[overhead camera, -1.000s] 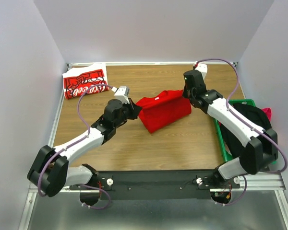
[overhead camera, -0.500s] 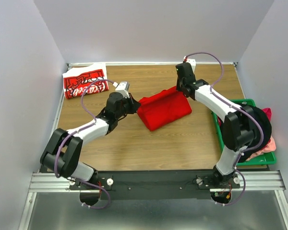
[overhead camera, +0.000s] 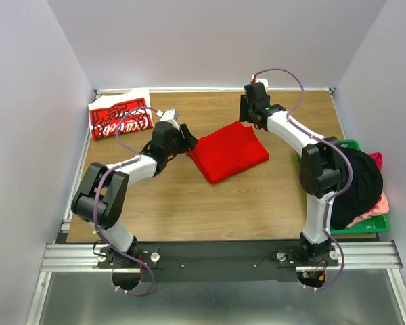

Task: Fold and stack the t-shirts
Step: Fold the tshirt

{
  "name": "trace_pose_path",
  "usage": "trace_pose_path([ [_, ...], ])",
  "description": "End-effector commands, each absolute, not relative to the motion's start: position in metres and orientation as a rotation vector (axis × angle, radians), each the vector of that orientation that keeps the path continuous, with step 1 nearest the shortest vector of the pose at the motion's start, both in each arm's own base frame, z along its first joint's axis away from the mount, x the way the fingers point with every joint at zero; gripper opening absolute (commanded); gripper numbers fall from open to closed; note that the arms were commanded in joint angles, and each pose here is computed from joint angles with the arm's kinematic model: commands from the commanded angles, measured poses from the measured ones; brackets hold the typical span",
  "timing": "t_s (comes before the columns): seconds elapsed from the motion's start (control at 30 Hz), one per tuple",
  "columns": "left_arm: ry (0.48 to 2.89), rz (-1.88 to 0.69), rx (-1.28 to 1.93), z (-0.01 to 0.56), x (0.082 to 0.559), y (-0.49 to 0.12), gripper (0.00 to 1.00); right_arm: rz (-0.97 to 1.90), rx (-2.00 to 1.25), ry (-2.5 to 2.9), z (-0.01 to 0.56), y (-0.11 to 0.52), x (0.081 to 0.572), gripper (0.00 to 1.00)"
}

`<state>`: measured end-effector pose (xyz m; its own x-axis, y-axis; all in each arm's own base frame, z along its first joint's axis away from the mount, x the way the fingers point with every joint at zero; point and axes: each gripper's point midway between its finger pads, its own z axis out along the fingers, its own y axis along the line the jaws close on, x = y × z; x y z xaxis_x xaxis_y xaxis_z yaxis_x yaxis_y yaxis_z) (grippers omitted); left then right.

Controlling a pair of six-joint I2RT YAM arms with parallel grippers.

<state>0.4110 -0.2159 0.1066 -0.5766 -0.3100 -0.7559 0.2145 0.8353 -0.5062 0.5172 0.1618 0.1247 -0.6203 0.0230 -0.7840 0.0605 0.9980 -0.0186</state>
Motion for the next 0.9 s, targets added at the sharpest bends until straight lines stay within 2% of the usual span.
trace_pose_path([
  [0.0, 2.026, -0.614, -0.126, 0.124, 0.422, -0.199, 0.65, 0.017, -0.002, 2.166, 0.167, 0.167, 0.523, 0.72],
  [0.23, 1.987, -0.710, -0.096, 0.133, 0.389, -0.201, 0.66, 0.217, -0.106, 2.238, 0.159, 0.183, 0.471, 0.71],
  [0.37, 1.962, -0.794, -0.065, 0.128, 0.366, -0.208, 0.65, 0.313, -0.168, 2.300, 0.121, 0.199, 0.441, 0.69],
  [0.73, 1.925, -1.060, 0.014, 0.115, 0.333, -0.238, 0.70, 0.417, -0.245, 2.401, 0.056, 0.221, 0.403, 0.69],
  [0.87, 1.973, -1.063, -0.040, 0.097, 0.331, -0.236, 0.70, 0.421, -0.244, 2.436, 0.039, 0.219, 0.394, 0.69],
])
